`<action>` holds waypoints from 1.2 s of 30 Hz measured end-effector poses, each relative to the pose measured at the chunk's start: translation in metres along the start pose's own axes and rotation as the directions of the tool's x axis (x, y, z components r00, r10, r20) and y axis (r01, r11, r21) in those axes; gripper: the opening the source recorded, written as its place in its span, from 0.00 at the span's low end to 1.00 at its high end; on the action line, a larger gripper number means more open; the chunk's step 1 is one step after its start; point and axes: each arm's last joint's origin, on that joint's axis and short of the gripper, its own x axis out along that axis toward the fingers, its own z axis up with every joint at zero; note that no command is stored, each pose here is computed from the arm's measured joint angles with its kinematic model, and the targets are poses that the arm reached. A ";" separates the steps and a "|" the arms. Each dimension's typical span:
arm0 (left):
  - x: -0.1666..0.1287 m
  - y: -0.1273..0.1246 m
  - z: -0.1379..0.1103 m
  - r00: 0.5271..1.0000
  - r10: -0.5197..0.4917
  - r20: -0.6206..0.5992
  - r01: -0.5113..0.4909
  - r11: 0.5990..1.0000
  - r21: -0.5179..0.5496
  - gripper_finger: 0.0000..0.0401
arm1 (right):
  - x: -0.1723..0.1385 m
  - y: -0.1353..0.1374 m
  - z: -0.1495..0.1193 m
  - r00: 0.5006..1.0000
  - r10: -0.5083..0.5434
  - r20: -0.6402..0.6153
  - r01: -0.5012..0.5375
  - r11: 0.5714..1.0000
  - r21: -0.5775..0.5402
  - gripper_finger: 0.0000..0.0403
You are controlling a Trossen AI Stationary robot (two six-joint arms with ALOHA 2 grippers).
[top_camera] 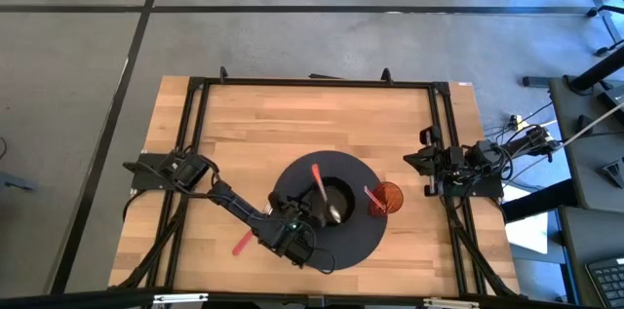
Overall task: Pick & Place Utensil
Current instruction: Put the pink fork into the black bowl on the mat
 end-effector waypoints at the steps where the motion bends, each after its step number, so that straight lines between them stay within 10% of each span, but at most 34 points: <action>1: -0.001 0.000 0.000 1.000 0.001 -0.004 -0.001 1.000 -0.004 0.14 | 0.000 0.000 0.000 1.000 0.000 0.000 0.000 1.000 0.000 0.04; 10: -0.033 0.010 -0.019 0.998 0.053 -0.021 -0.054 0.998 -0.043 0.15 | 0.000 0.000 0.000 1.000 0.000 0.000 0.000 1.000 0.000 0.04; 16: -0.071 0.033 -0.067 0.992 0.128 -0.017 -0.123 0.896 -0.427 0.15 | 0.000 0.000 0.000 1.000 0.000 0.000 0.000 1.000 0.001 0.04; 20: -0.092 0.035 -0.126 0.982 0.099 0.160 0.073 0.584 -0.809 0.15 | 0.000 0.000 0.000 1.000 0.000 -0.001 0.000 1.000 0.005 0.04; 23: -0.097 0.023 -0.180 0.930 0.052 0.363 0.349 0.182 -0.919 0.15 | 0.000 0.000 0.000 1.000 0.001 -0.002 -0.001 1.000 0.004 0.04; 26: -0.099 -0.003 -0.222 0.888 0.064 0.456 0.460 -0.126 -0.879 0.15 | 0.000 0.000 0.000 1.000 0.001 -0.002 -0.001 1.000 0.004 0.04; 36: -0.111 -0.118 -0.197 0.778 0.462 0.425 0.626 -0.623 -0.469 0.13 | 0.000 0.000 0.000 1.000 0.001 -0.002 -0.001 1.000 0.001 0.04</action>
